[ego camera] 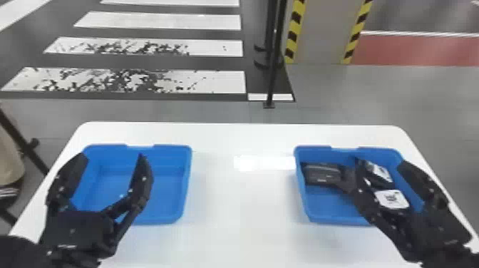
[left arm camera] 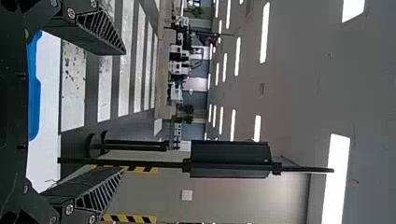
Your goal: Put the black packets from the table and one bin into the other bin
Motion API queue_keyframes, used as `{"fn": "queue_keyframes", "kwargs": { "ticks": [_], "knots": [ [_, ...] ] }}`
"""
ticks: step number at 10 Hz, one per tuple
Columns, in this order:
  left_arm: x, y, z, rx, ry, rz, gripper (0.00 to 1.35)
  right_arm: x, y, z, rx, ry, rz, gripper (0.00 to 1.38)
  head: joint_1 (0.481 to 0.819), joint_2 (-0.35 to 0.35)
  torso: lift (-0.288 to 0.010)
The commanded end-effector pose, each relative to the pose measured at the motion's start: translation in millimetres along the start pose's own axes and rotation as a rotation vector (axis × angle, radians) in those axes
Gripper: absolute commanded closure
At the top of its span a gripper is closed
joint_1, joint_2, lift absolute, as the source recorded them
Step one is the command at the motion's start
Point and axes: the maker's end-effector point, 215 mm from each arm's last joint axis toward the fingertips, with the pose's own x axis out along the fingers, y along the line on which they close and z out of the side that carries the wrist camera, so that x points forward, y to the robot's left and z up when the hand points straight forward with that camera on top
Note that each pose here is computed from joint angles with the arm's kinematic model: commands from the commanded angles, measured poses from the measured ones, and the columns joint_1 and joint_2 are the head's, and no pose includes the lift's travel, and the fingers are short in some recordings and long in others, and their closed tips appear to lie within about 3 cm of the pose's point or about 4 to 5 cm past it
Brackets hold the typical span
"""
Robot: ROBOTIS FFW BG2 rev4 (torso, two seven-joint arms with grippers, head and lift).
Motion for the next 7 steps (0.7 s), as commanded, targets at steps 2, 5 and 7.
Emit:
{"fn": "queue_keyframes", "kwargs": {
  "ticks": [2,5,7],
  "knots": [
    [-0.5,1.5,3.5,0.002,-0.006,0.003,0.16,0.2,0.5,3.4,0.001,-0.012,0.001,0.13,0.695,-0.015,-0.11],
    [-2.1,5.7,3.7,0.002,-0.007,0.012,0.16,1.1,3.9,8.1,0.009,-0.023,0.008,0.13,0.695,-0.013,-0.11],
    [-2.9,7.7,4.5,0.002,-0.01,0.016,0.16,1.2,3.9,10.3,0.012,-0.028,0.007,0.13,0.695,-0.004,-0.11]
  ]
}}
